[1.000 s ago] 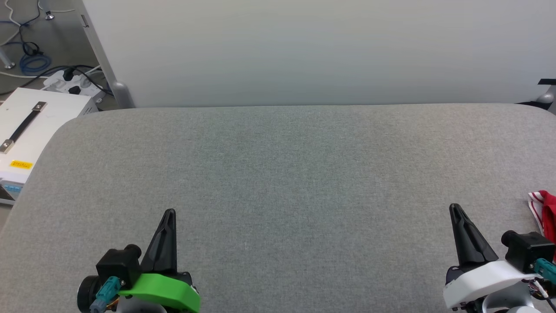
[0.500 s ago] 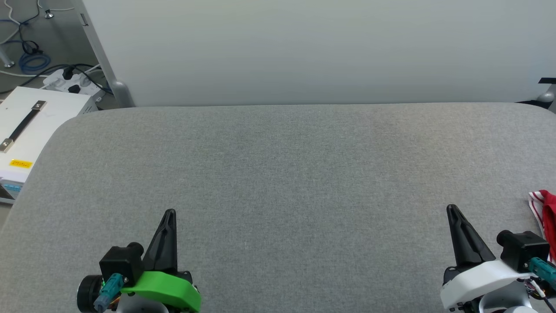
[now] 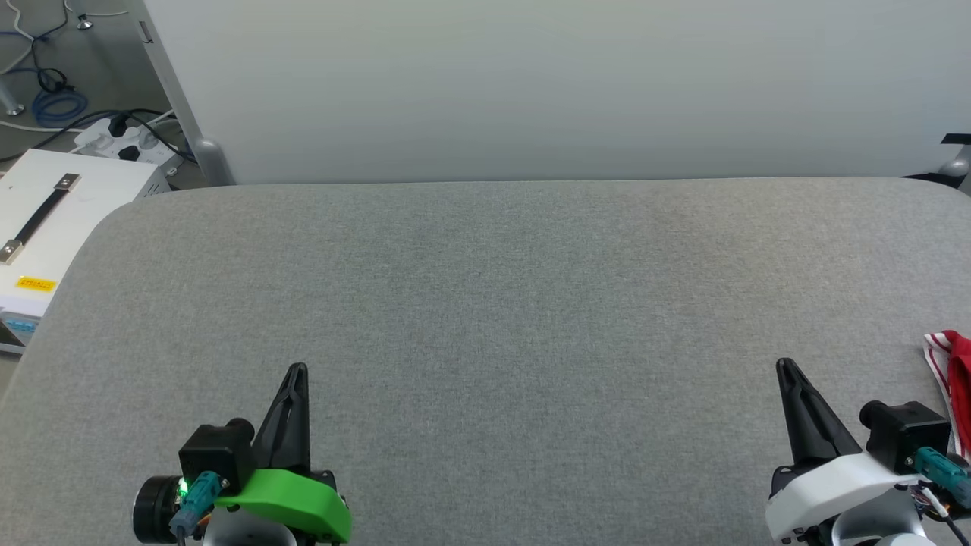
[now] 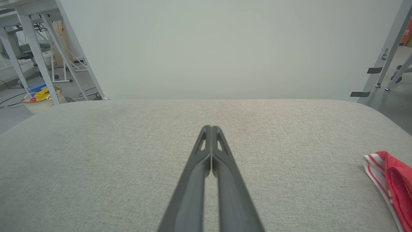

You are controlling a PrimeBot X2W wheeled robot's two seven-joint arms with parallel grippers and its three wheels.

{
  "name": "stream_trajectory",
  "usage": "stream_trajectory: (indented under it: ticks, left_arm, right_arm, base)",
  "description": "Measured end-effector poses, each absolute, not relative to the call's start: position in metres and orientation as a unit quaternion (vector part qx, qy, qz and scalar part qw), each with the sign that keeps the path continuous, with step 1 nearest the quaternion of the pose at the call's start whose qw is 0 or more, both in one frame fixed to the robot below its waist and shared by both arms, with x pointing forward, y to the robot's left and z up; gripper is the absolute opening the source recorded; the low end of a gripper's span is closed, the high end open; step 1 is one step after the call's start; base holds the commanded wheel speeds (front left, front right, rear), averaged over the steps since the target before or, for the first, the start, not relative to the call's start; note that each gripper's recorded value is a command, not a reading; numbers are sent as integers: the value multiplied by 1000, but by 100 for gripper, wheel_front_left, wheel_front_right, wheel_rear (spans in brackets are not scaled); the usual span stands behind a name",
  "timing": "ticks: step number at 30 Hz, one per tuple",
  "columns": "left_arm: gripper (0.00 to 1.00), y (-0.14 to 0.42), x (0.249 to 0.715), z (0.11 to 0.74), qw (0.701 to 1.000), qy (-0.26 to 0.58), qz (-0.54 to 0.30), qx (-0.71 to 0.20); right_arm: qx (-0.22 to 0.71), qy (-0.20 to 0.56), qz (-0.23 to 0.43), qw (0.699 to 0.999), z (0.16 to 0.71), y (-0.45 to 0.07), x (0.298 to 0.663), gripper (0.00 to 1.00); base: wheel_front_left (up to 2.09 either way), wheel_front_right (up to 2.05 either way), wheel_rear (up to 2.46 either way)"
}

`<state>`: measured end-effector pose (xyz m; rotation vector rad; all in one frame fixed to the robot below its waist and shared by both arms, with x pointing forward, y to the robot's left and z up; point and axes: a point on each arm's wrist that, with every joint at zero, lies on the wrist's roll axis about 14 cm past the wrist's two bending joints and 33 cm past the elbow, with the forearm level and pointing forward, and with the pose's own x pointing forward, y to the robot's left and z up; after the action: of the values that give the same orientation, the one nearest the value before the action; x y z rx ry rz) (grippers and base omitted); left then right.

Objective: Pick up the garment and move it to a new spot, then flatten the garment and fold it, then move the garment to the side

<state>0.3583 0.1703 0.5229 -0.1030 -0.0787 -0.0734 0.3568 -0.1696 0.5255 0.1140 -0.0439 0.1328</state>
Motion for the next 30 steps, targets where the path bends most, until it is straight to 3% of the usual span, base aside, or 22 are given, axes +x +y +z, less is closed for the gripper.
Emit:
stream_trajectory:
  ticks: [30]
  left_arm:
    - [0, 172, 361, 519, 999, -14, -26, -20]
  right_arm:
    - [28, -8, 67, 997, 523, -165, 361, 0]
  base:
    - [0, 0, 0]
